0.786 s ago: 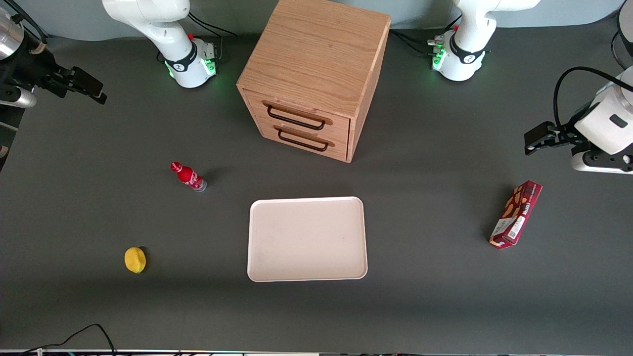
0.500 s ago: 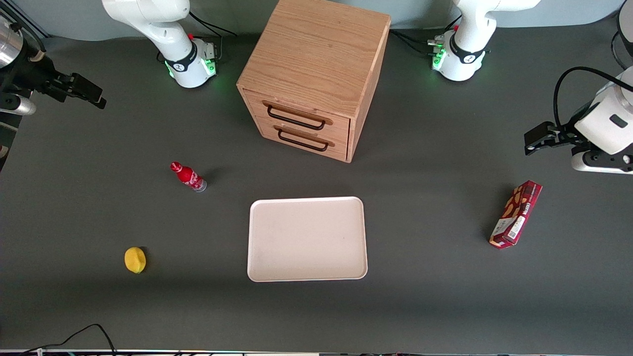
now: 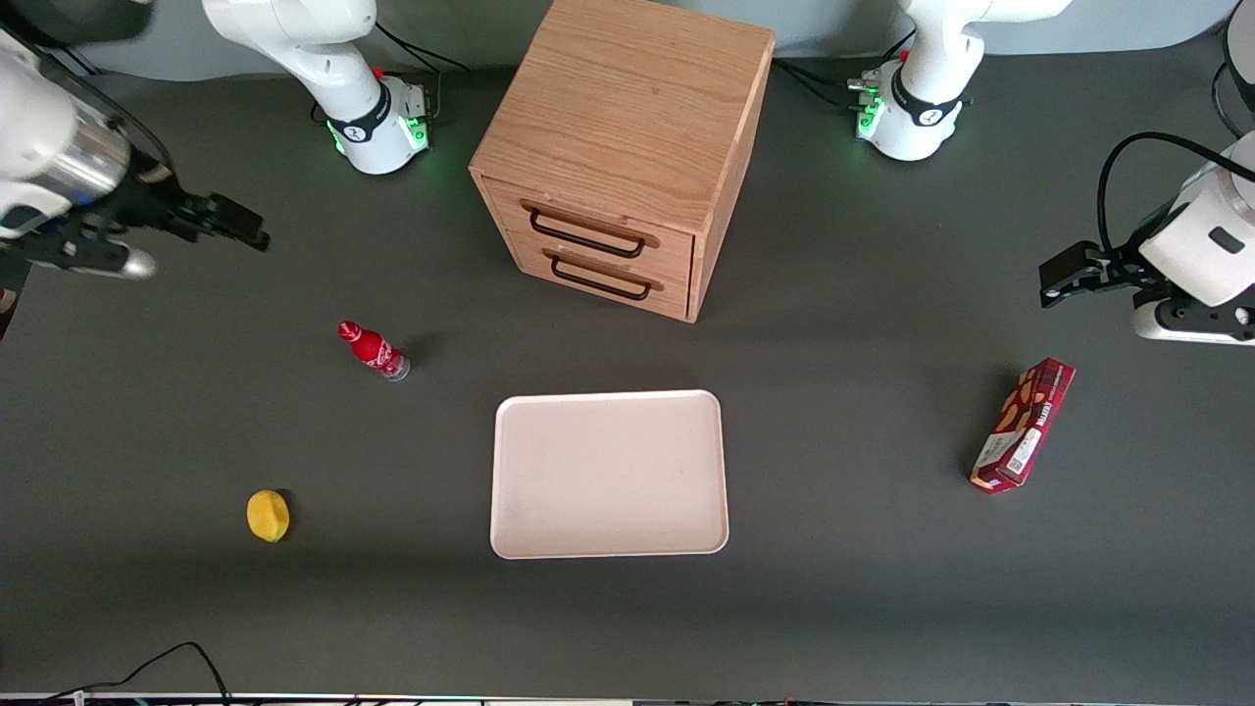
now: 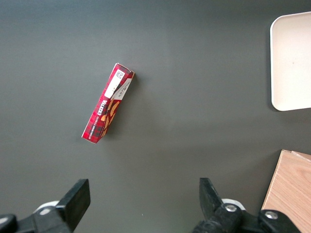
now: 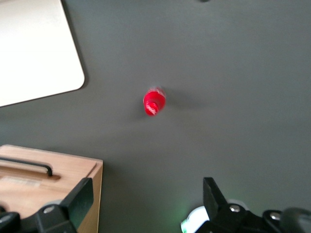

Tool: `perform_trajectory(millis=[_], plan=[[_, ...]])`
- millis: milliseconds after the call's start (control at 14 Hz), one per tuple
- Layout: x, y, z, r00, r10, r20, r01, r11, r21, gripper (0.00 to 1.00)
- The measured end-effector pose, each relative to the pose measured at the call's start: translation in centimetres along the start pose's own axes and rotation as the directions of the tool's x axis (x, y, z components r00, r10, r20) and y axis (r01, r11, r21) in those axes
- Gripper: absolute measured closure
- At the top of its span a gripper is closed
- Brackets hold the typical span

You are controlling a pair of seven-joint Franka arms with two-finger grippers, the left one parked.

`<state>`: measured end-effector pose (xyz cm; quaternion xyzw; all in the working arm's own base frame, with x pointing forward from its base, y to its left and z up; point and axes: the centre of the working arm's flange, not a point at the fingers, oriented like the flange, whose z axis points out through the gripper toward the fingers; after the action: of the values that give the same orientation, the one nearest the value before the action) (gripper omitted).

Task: Place coke bottle on tray
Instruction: 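Move the right gripper down to the red Coca-Cola bottle, then close the right gripper around the bottle and lift it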

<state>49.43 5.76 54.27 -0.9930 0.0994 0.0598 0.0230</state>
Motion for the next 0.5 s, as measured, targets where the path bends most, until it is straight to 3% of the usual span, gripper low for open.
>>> perform_trajectory(millis=[286,500], plan=[[1.1,-0.7,12.5,0.999,-0.008,-0.052,0.008,1.0,0.004,0.0],[1.6,-0.2,17.8,0.997,-0.001,-0.081,0.002,1.0,0.011,0.0]])
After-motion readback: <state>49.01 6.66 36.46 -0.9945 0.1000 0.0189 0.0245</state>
